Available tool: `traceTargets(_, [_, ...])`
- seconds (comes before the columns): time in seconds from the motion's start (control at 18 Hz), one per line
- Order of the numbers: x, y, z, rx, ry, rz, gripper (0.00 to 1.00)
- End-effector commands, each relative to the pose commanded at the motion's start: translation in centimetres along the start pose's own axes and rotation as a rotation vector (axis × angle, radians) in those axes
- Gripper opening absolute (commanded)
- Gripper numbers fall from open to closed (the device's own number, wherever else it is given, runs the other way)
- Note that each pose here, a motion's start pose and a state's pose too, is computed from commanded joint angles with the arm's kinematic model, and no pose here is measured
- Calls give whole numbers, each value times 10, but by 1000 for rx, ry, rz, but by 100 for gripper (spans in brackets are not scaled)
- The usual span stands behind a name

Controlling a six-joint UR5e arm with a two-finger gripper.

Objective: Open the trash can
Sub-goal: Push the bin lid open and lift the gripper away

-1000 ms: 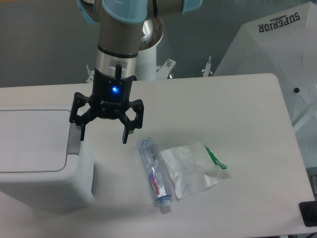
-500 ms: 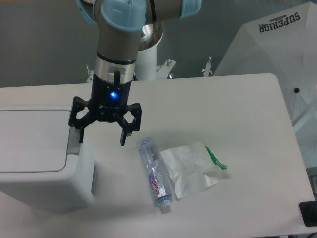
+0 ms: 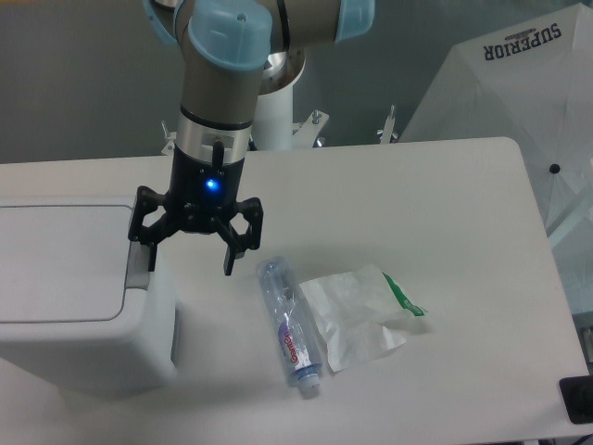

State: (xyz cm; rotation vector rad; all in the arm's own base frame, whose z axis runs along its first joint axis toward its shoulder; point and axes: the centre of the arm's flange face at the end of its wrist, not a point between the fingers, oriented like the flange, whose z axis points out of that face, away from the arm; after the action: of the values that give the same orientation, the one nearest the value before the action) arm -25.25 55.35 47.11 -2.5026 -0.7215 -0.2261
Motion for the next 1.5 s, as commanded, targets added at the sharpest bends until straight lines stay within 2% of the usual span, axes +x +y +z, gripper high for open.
traceTargets(0.61, [-1,1,3,-3,0,-1,100])
traceTargets(0.89, [6,-22,-33,81,-8,31,100])
traceTargets(1.11, [-19,-36,-52,127,-46,12,100])
traceTargets(1.22, [-36,-42,-62,143,-82,43,100])
traceTargets(1.28, [-45,-43,-62,138,-111,88,100])
traceTargets(1.5, [-90,-41,-50,50,-284,276,100])
